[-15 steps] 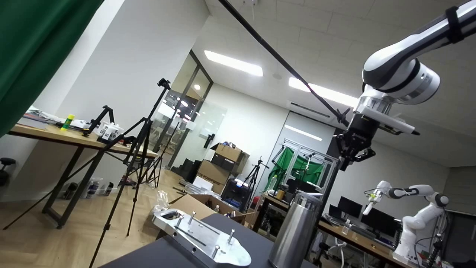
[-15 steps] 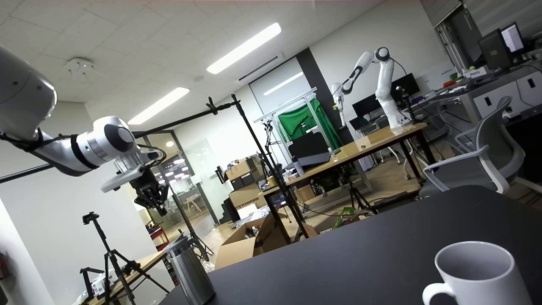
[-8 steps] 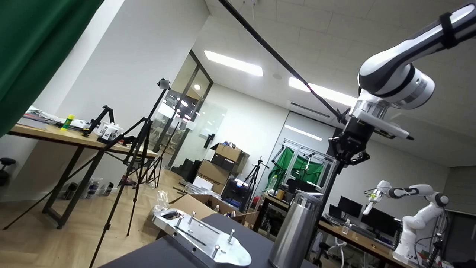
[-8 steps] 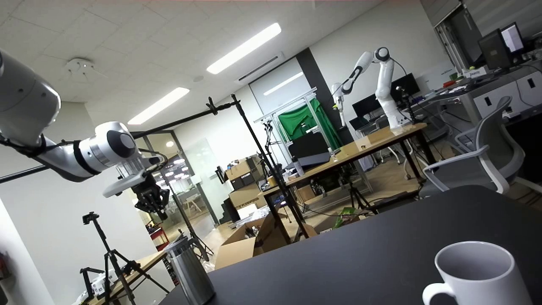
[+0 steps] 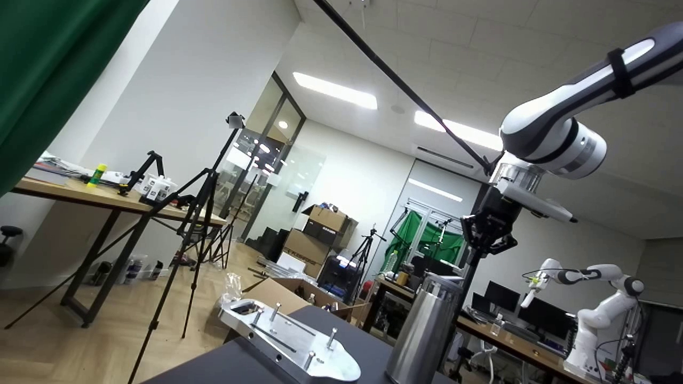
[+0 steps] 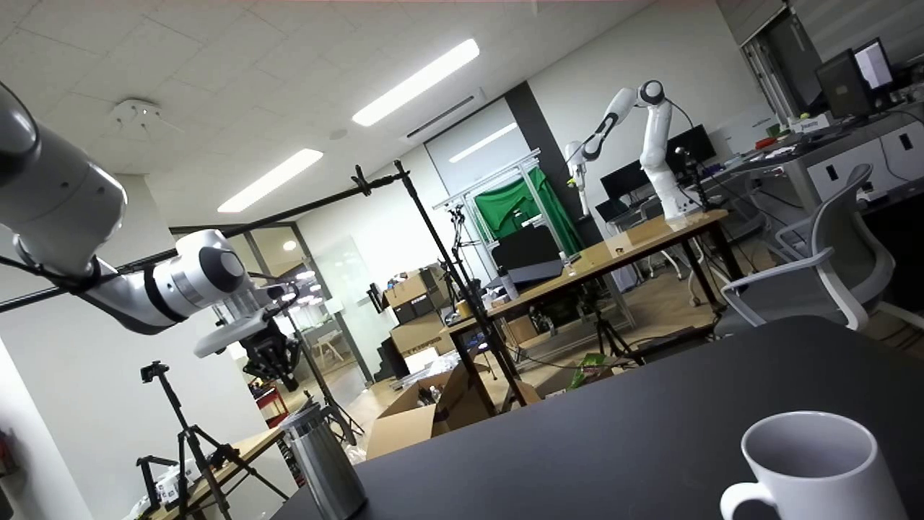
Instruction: Press down on the top of the silver flask
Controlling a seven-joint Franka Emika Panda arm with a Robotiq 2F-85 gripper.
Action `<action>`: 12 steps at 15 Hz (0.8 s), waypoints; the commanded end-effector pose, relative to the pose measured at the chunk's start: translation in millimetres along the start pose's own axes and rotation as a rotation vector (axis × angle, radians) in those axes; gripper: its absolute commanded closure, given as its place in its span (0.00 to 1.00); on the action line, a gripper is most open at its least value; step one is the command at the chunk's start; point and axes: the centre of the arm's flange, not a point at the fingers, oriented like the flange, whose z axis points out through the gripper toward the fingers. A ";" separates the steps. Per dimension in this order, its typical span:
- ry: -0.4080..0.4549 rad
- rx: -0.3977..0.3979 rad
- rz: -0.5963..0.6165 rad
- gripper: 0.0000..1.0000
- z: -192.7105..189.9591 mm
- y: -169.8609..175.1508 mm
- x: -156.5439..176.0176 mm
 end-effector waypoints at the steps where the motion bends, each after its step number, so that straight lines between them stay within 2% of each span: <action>1: 0.062 -0.009 -0.038 1.00 7.4 -3.0 13.9; 12: 0.064 -0.037 -0.083 1.00 36.9 3.0 17.6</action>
